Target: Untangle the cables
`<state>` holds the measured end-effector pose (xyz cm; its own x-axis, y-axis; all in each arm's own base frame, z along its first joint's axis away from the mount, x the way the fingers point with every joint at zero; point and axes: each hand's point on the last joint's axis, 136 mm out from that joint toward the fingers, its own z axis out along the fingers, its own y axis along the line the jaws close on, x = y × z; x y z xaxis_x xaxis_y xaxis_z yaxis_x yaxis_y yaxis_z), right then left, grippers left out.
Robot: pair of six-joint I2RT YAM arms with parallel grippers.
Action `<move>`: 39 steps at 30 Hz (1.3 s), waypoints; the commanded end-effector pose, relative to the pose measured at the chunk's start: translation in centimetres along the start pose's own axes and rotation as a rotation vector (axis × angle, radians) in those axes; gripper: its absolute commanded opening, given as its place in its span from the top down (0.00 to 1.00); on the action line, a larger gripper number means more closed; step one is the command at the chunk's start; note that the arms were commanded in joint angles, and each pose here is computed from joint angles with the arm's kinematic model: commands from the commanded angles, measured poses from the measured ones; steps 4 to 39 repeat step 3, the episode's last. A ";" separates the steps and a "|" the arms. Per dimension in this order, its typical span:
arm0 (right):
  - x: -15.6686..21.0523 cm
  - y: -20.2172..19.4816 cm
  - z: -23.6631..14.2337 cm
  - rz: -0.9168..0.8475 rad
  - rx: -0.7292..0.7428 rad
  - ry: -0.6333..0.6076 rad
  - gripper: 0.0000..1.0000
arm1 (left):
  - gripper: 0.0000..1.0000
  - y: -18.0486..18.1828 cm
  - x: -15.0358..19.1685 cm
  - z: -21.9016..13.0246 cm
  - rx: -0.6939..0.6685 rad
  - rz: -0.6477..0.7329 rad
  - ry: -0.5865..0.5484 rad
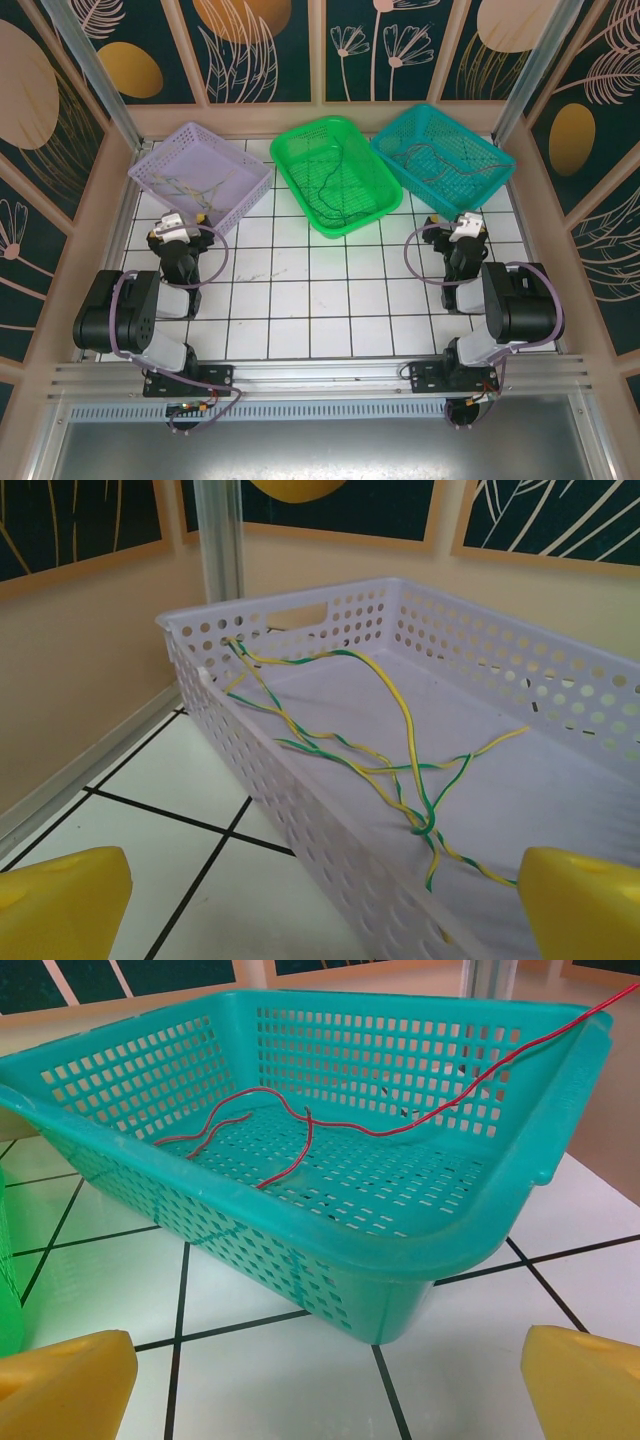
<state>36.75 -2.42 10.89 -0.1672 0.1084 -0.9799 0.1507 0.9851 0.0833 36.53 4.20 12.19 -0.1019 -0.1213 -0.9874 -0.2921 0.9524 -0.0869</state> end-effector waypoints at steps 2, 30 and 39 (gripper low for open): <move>-1.4 0.4 0.2 0.028 -0.025 -0.051 0.01 | 0.01 -0.4 -1.5 0.1 0.020 -0.007 -0.054; -1.5 0.4 0.3 0.029 -0.027 -0.052 0.01 | 0.01 -0.3 -1.5 0.1 0.019 -0.006 -0.052; -1.5 0.4 0.3 0.029 -0.027 -0.052 0.01 | 0.01 -0.3 -1.5 0.1 0.019 -0.006 -0.052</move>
